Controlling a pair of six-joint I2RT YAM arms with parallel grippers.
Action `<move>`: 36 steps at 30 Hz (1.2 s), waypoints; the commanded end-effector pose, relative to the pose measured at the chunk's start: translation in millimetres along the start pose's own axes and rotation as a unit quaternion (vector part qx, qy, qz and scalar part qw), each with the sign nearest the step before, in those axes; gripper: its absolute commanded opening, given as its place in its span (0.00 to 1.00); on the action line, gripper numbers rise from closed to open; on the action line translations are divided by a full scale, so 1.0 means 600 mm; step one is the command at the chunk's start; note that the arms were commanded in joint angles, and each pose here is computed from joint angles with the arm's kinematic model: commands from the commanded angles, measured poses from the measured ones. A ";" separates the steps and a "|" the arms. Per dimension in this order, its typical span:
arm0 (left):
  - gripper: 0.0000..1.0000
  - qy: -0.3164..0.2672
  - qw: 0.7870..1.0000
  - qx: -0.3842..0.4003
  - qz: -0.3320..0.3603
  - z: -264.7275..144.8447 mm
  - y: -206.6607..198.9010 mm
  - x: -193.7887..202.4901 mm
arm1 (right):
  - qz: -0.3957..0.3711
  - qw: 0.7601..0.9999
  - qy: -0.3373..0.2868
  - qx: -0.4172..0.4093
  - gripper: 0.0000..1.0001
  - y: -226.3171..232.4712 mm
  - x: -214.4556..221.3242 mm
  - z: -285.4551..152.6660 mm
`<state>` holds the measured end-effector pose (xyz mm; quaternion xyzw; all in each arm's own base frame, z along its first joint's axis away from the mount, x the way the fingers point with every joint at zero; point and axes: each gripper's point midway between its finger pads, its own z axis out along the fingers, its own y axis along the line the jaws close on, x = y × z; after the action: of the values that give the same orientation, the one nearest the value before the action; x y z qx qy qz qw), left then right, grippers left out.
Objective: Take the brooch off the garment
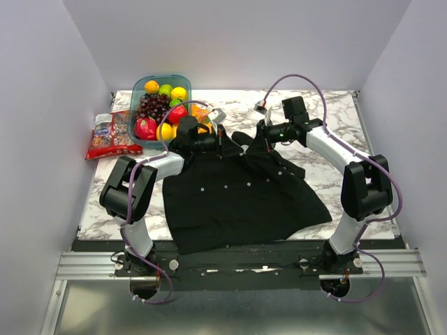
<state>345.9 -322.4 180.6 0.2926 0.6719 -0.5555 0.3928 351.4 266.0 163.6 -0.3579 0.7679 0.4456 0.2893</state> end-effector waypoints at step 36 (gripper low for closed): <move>0.00 0.052 0.996 -0.055 0.051 0.008 0.020 0.010 | -0.012 0.983 -0.121 0.135 0.45 0.010 -0.177 -0.103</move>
<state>363.2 -329.0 167.6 0.3377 0.7053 -0.4586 0.4221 412.4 247.5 242.4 -0.2055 0.8237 0.3749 0.3724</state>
